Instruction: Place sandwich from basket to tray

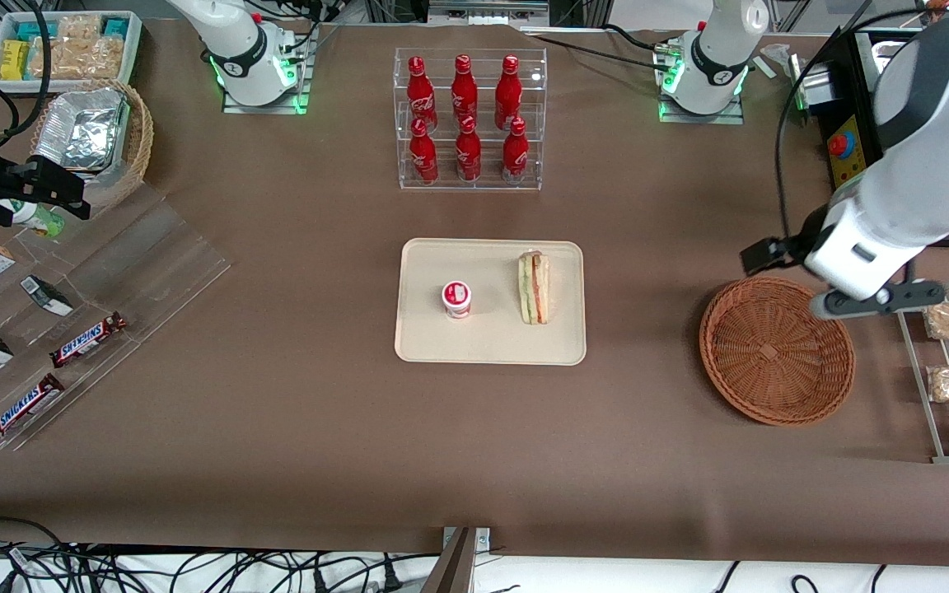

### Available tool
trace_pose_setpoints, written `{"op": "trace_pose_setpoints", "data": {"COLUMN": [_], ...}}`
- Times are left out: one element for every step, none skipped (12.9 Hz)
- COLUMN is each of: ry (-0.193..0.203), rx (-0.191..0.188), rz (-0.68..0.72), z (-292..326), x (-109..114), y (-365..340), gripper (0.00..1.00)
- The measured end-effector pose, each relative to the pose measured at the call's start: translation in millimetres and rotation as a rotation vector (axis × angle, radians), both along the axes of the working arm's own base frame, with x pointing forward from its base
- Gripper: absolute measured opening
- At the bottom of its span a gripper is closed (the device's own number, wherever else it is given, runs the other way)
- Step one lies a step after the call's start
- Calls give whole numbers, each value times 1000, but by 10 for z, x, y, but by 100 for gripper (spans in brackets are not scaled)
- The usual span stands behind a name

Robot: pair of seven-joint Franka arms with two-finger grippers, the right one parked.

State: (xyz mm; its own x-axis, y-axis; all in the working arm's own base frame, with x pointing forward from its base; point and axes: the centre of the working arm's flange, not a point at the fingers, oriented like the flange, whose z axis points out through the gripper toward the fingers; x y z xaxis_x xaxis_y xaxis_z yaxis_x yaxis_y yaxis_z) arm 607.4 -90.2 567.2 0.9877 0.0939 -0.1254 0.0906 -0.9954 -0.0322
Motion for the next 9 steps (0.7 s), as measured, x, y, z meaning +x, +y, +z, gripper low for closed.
{"op": "trace_pose_setpoints", "data": {"ry": [12, 20, 22, 21, 20, 18, 15, 17, 21], "rx": [-2, -9, -19, -23, -25, -28, -29, -31, -40], "rz": [-36, -66, -85, -99, -109, -122, -131, -137, -139], "z": [114, 204, 268, 308, 338, 366, 399, 432, 457], "x": [-103, -197, -272, -334, -388, -431, -471, -507, -538], "y": [111, 217, 315, 396, 455, 487, 494, 487, 469], "gripper": [100, 100, 100, 100, 100, 100, 100, 100, 100]}}
